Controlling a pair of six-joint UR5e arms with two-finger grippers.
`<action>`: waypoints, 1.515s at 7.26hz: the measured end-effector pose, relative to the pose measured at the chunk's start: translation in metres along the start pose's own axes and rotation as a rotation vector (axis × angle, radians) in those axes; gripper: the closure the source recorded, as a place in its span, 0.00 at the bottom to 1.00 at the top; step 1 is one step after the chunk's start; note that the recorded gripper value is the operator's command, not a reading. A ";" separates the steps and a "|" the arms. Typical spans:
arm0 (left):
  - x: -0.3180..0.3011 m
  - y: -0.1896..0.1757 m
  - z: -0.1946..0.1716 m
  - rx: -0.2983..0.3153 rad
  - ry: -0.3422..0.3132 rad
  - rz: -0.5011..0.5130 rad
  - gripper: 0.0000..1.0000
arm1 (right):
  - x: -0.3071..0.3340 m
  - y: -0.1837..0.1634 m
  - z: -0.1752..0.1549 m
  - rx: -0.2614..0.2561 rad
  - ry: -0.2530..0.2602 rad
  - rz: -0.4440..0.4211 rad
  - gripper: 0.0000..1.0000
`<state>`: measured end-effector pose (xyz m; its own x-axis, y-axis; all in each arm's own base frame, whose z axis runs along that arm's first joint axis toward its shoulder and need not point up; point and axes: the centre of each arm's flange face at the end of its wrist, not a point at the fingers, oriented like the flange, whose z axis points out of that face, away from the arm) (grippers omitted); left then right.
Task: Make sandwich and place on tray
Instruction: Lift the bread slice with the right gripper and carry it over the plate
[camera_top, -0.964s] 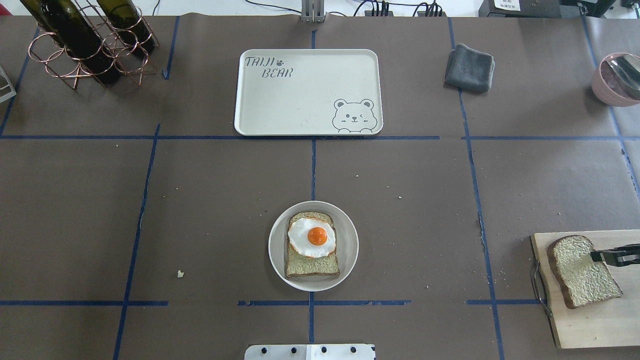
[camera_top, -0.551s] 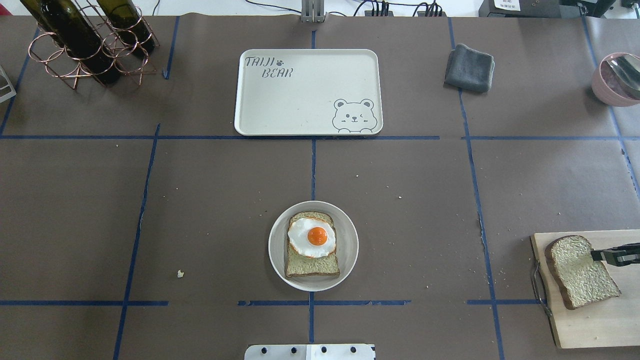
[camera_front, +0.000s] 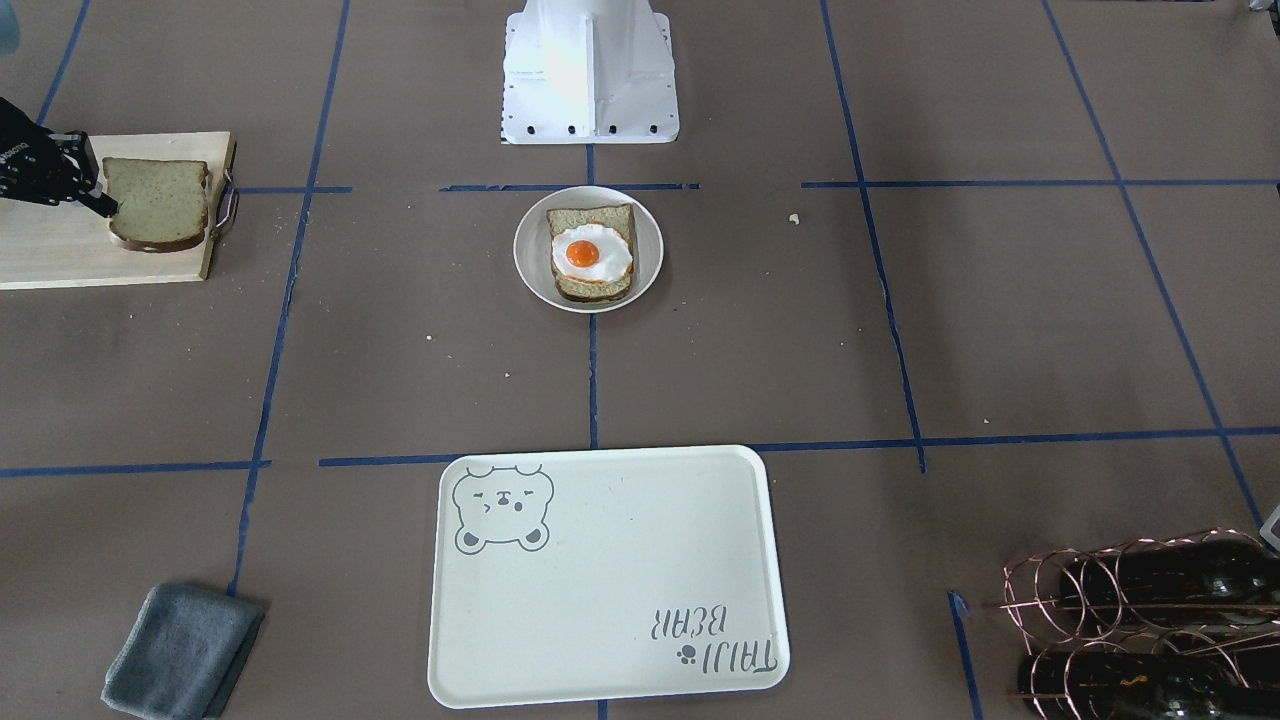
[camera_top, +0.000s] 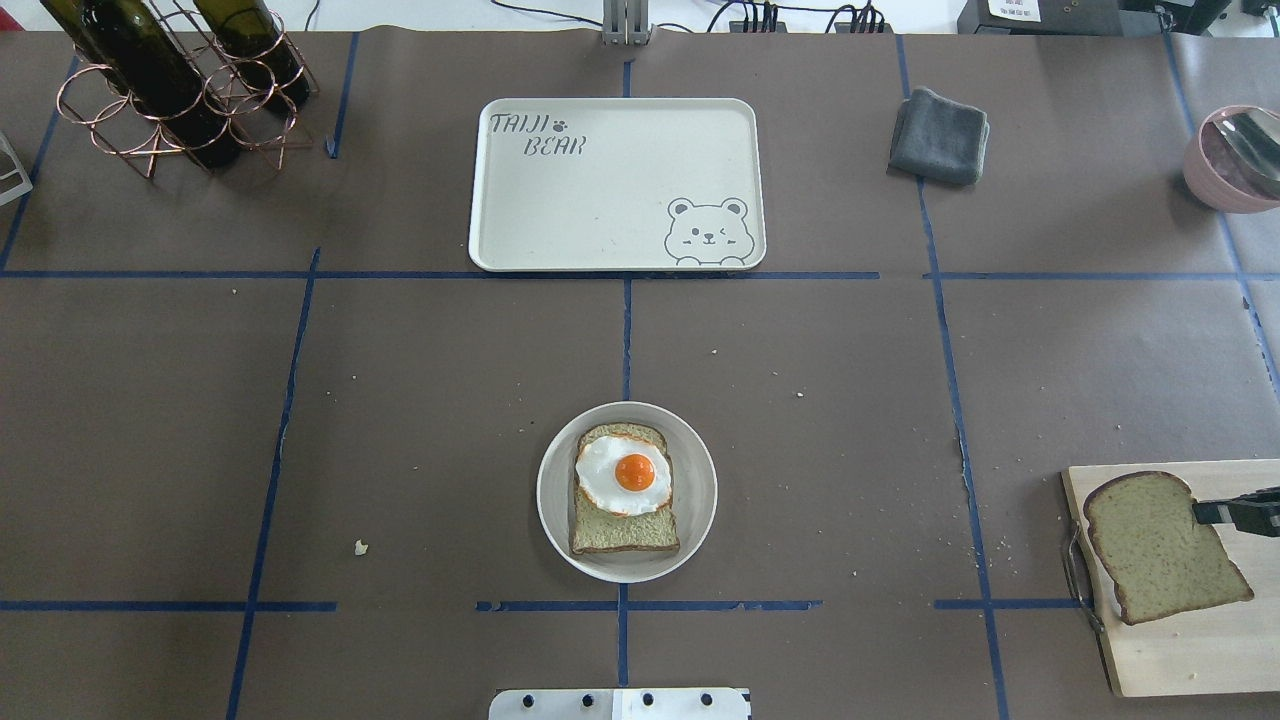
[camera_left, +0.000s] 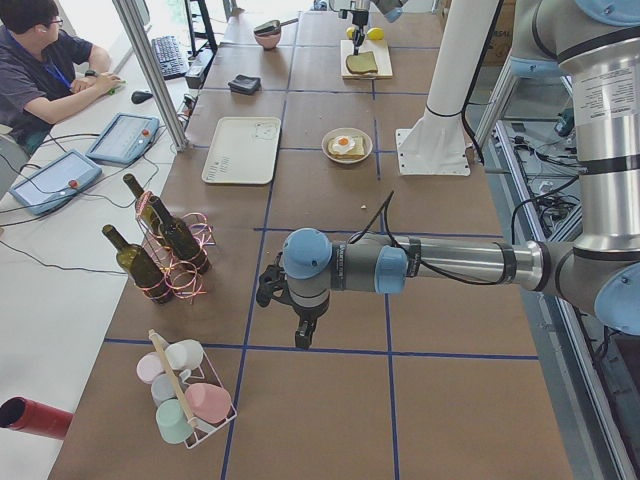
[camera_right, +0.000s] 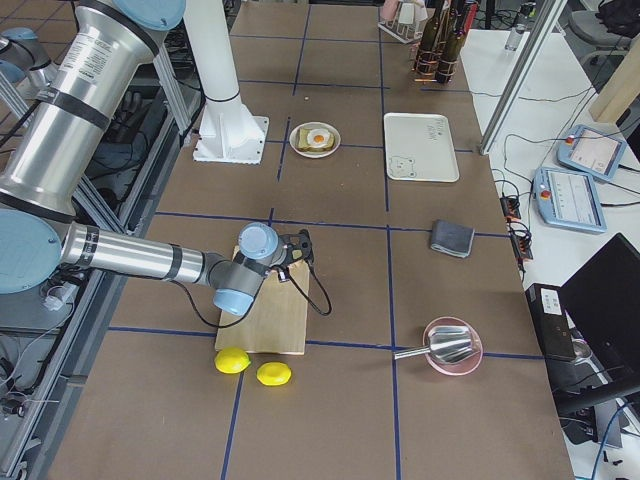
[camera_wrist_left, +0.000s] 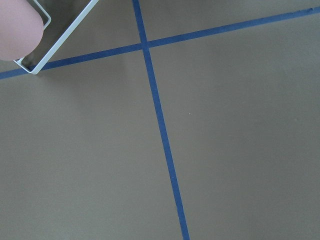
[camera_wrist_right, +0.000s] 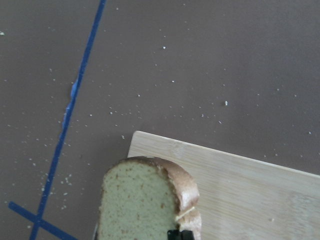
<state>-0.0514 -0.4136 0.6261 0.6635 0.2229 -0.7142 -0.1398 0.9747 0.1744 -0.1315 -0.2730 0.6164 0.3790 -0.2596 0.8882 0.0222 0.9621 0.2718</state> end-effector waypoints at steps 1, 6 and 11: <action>0.000 0.000 0.000 0.000 0.000 0.001 0.00 | -0.010 -0.008 -0.016 0.003 -0.051 0.002 1.00; -0.002 0.005 0.002 -0.005 0.001 -0.008 0.00 | -0.126 -0.133 -0.008 0.047 -0.229 0.099 1.00; -0.004 0.005 0.004 -0.009 0.002 -0.013 0.00 | -0.327 -0.211 0.110 0.095 -0.268 0.174 1.00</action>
<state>-0.0517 -0.4092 0.6322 0.6641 0.2101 -0.7175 -0.1380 0.9777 0.1586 -0.3620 -0.4005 0.3089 0.1125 -0.1169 0.9867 -0.1127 0.9852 0.1296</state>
